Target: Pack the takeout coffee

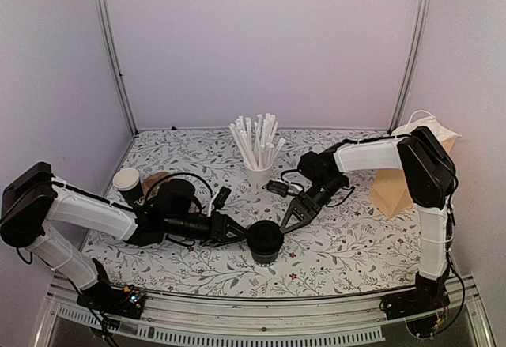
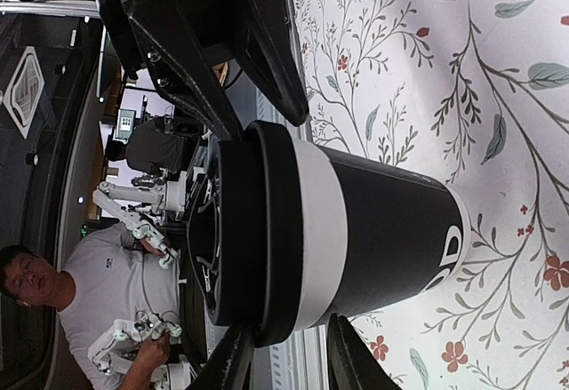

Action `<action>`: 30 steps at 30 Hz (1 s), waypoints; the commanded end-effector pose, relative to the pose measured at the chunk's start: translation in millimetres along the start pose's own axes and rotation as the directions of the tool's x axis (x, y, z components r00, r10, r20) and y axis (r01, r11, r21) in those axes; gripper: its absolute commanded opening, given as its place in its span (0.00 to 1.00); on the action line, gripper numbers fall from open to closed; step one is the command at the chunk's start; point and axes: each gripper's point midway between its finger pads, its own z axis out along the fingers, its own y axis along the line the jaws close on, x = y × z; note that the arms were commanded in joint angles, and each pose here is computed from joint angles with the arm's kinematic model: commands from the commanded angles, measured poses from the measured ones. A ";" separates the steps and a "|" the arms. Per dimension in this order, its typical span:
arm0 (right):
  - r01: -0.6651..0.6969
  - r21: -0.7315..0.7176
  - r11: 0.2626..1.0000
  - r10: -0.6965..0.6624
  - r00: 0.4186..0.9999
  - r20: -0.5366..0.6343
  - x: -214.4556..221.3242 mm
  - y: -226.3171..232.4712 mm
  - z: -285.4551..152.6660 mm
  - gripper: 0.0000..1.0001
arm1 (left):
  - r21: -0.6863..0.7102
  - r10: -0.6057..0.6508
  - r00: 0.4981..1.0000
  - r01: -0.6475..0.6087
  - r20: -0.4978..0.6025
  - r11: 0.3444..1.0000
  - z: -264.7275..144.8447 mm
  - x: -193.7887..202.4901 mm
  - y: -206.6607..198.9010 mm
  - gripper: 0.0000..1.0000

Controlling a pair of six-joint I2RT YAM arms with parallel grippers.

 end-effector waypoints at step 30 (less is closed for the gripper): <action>0.059 0.057 0.997 -0.056 0.998 -0.041 16.2 2.6 7.7 0.30 | -0.343 0.236 0.972 -0.215 0.021 0.914 15.7 -52.1 24.6 0.34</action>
